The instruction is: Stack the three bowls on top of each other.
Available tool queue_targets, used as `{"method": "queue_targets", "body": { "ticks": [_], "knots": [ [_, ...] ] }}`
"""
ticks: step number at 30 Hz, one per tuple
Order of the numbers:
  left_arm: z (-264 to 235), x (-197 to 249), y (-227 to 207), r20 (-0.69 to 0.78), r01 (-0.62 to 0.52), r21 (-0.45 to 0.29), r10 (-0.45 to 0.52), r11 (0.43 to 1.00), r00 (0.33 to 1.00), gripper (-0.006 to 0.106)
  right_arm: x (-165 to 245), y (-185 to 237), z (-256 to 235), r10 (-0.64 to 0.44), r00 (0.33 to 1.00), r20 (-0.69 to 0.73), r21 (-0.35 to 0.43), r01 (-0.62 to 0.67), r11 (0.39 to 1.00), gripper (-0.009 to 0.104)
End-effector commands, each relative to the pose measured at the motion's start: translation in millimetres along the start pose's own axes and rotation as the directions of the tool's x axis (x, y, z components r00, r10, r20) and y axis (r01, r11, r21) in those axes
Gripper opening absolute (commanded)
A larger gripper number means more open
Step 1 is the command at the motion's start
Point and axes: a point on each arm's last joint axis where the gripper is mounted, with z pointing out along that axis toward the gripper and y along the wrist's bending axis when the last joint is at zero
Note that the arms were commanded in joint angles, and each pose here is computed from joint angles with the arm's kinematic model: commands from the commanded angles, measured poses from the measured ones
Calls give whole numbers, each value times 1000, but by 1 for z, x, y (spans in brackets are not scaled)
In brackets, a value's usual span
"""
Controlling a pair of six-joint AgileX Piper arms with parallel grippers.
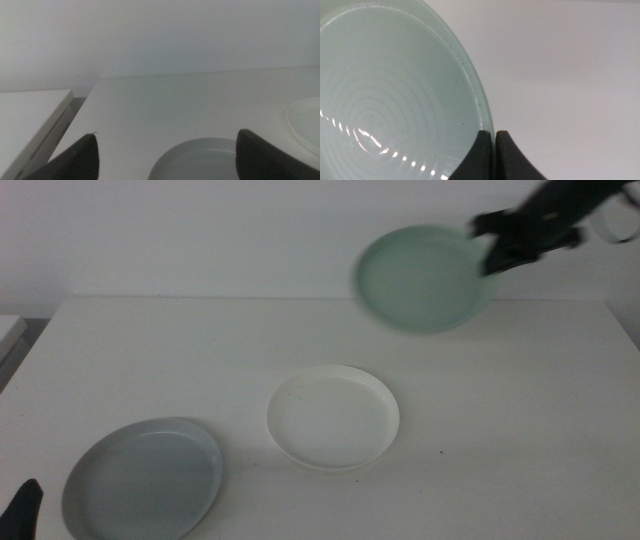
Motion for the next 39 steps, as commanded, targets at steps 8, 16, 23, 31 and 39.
{"method": "queue_targets", "body": {
  "ticks": [8,16,23,31,39],
  "knots": [
    [0,-2,0,18,1,0,-1,1000,1000,94,56,99,60,-166,980,-110,-69,159,985,-3],
    [0,-2,0,18,1,0,-1,1000,1000,94,73,105,97,-119,985,-123,-91,109,990,-3],
    [0,-2,0,18,1,0,-1,1000,1000,94,83,101,114,-107,975,-195,-91,90,992,-3],
    [0,-2,0,18,1,0,-1,1000,1000,94,85,100,114,-114,970,-214,-83,99,992,8],
    [0,-2,0,18,1,0,-1,1000,1000,94,76,96,82,-194,961,-200,-61,185,981,80]
  ]
}}
